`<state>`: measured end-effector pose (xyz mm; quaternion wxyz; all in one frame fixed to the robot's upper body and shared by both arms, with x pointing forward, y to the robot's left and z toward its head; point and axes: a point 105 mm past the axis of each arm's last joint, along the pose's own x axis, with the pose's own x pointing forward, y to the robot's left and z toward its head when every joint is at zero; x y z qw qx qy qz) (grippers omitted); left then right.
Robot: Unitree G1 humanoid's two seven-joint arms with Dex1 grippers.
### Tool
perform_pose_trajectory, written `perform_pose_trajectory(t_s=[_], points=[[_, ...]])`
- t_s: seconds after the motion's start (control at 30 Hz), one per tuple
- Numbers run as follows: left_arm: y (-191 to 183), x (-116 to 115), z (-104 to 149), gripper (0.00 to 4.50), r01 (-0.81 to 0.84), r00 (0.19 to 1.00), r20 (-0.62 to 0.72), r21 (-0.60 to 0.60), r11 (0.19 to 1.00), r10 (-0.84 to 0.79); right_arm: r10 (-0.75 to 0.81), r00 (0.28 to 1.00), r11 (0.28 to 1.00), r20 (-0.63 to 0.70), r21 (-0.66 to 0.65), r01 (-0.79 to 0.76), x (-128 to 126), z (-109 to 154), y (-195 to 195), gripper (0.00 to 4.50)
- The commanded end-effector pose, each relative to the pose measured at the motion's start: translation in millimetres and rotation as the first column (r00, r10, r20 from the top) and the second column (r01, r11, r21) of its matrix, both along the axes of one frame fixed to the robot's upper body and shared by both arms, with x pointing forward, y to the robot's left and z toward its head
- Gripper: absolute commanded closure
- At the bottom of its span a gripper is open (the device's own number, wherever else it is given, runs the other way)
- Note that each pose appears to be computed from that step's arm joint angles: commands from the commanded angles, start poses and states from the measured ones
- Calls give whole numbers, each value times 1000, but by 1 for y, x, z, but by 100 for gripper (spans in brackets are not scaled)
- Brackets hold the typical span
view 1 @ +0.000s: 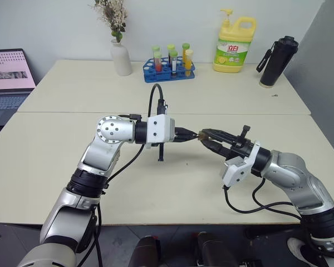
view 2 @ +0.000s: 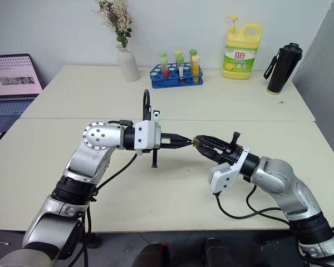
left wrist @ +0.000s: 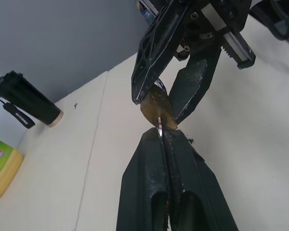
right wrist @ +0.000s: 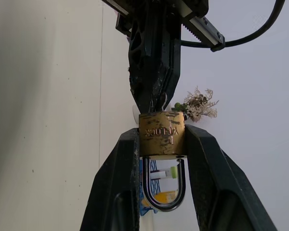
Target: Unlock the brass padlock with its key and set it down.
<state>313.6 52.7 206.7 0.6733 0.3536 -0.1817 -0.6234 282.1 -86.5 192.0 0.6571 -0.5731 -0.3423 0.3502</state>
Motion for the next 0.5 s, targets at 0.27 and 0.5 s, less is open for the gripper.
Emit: perform_pose_trajectory(t_s=[0.27, 0.5], points=[[2, 8, -2, 430, -67, 967, -249, -67, 995, 49, 37, 998, 998, 54, 51, -39, -6, 18, 4, 356], [10, 23, 2, 230, -195, 869, -478, -92, 977, 128, 28, 998, 998, 54, 50, -31, -4, 18, 2, 356]])
